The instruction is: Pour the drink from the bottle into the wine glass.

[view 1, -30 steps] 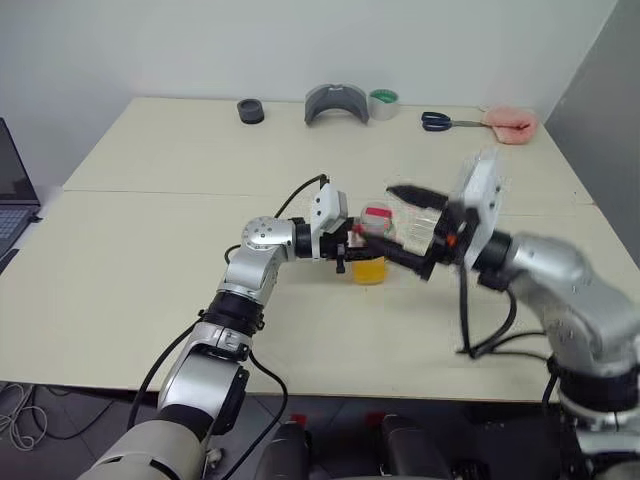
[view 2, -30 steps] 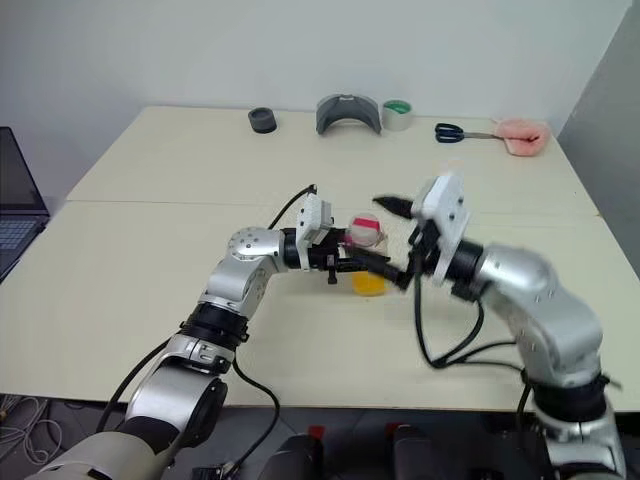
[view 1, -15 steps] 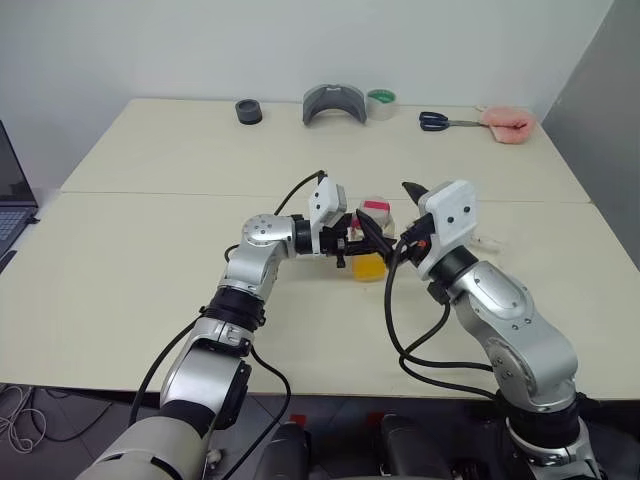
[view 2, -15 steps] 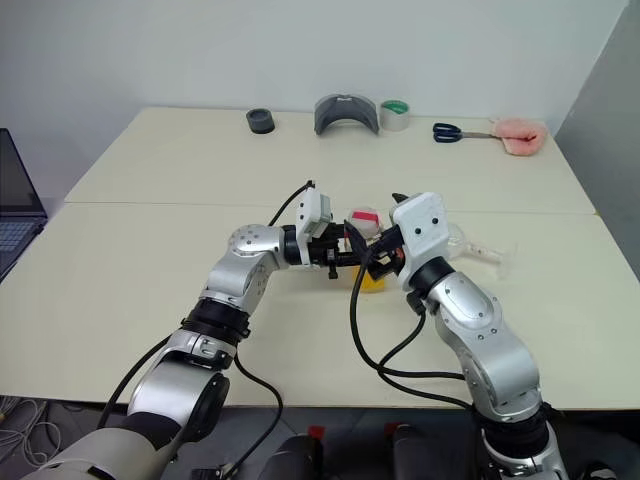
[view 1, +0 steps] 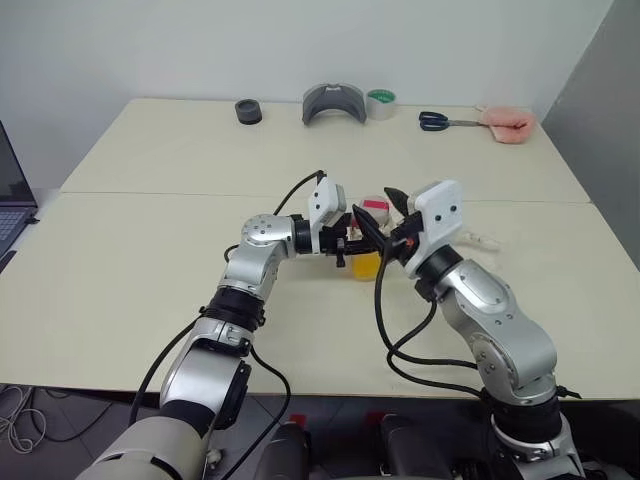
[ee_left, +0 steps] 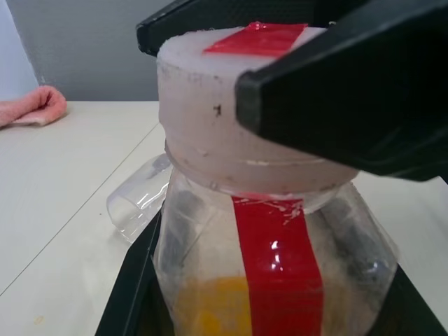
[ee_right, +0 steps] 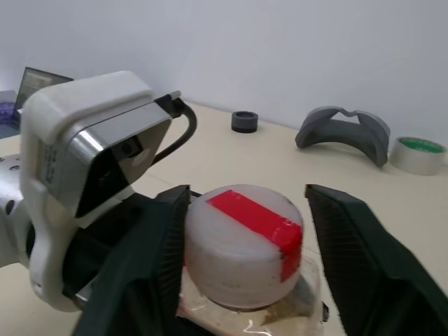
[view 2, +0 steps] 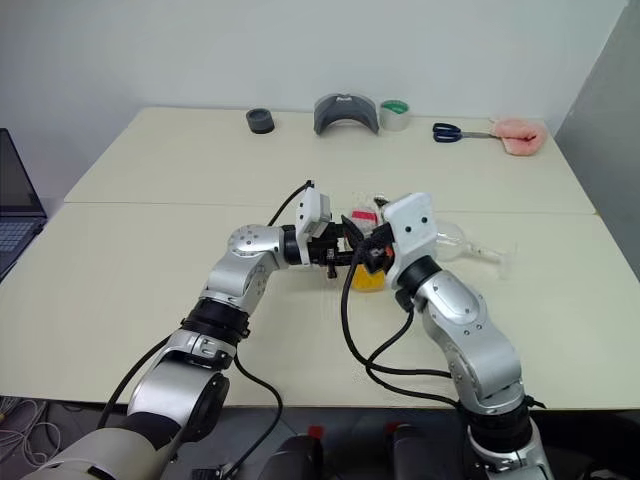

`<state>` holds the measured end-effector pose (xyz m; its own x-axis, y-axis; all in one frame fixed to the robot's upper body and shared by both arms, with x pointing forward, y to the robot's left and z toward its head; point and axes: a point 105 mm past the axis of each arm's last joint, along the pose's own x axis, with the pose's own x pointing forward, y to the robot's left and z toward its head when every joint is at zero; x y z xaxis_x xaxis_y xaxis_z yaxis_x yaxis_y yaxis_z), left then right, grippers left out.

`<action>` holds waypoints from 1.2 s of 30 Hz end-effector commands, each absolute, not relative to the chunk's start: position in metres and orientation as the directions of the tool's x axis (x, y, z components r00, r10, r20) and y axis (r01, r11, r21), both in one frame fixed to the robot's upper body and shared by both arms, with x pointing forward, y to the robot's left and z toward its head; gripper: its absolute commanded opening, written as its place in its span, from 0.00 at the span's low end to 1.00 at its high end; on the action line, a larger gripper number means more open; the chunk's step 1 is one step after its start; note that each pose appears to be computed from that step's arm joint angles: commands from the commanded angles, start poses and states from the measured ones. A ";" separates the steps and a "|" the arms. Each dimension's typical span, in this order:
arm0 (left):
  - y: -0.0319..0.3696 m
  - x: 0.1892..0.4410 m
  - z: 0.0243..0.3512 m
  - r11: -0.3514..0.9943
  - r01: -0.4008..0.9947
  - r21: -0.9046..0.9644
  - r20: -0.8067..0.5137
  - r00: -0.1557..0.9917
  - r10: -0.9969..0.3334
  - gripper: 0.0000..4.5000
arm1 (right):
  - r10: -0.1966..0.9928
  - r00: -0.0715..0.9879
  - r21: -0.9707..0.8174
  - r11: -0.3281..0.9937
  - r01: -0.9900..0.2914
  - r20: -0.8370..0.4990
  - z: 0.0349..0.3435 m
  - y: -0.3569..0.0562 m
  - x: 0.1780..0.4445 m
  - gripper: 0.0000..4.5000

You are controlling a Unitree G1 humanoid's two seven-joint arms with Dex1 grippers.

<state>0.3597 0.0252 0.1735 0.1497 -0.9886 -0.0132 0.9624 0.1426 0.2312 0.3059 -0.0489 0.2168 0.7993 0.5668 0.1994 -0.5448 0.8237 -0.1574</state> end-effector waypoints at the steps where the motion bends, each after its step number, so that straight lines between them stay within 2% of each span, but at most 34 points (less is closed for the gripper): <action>1: 0.025 0.358 0.191 0.137 0.947 0.291 0.018 0.137 -0.990 0.39 | 0.560 0.782 -0.181 0.828 -0.530 0.273 0.235 -0.054 0.303 0.41; 3: 0.026 0.358 0.191 0.137 0.947 0.291 0.018 0.137 -0.990 0.39 | 0.582 0.767 -0.185 0.813 -0.551 0.271 0.235 -0.052 0.302 0.41; 6: 0.025 0.357 0.191 0.126 0.950 0.287 0.015 0.127 -0.992 0.39 | 0.808 0.555 -0.221 0.588 -0.778 0.197 0.228 -0.042 0.287 0.41; 7: 0.025 0.356 0.191 0.116 0.952 0.284 0.011 0.117 -0.993 0.39 | 0.862 0.487 -0.251 0.507 -0.825 0.140 0.223 -0.045 0.288 0.41; 9: 0.025 0.355 0.192 0.101 0.953 0.284 0.006 0.104 -0.995 0.39 | 0.905 0.423 -0.285 0.419 -0.862 0.051 0.219 -0.054 0.300 0.41; 13: 0.023 0.355 0.197 0.097 0.949 0.299 0.012 0.098 -0.995 0.39 | 0.913 0.405 -0.290 0.376 -0.880 -0.045 0.228 -0.078 0.340 0.41; 16: 0.022 0.355 0.199 0.104 0.947 0.304 0.017 0.104 -0.994 0.39 | 0.919 0.392 -0.304 0.363 -0.881 -0.039 0.236 -0.083 0.343 0.41; 20: 0.025 0.356 0.199 0.117 0.945 0.305 0.020 0.117 -0.993 0.39 | 0.894 0.446 -0.321 0.435 -0.841 0.043 0.248 -0.089 0.340 0.73; 23: 0.027 0.357 0.199 0.130 0.945 0.301 0.023 0.129 -0.991 0.39 | 0.882 0.465 -0.331 0.463 -0.822 0.077 0.256 -0.089 0.320 0.97; 28: 0.027 0.359 0.197 0.137 0.946 0.293 0.020 0.137 -0.990 0.39 | 0.844 0.529 -0.342 0.523 -0.781 0.084 0.249 -0.081 0.287 0.97; 32: 0.024 0.360 0.197 0.132 0.948 0.291 0.017 0.132 -0.991 0.39 | 0.698 0.701 -0.345 0.699 -0.626 0.143 0.239 -0.076 0.289 0.97; 36: 0.022 0.360 0.197 0.119 0.950 0.289 0.014 0.120 -0.993 0.39 | 0.599 0.777 -0.334 0.785 -0.522 0.194 0.238 -0.073 0.296 0.97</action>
<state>0.3607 0.0261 0.1771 0.1449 -0.9894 -0.0137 0.9644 0.1381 0.2254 0.2981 -0.0692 0.2240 0.7536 0.6449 0.1276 -0.5919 0.7500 -0.2953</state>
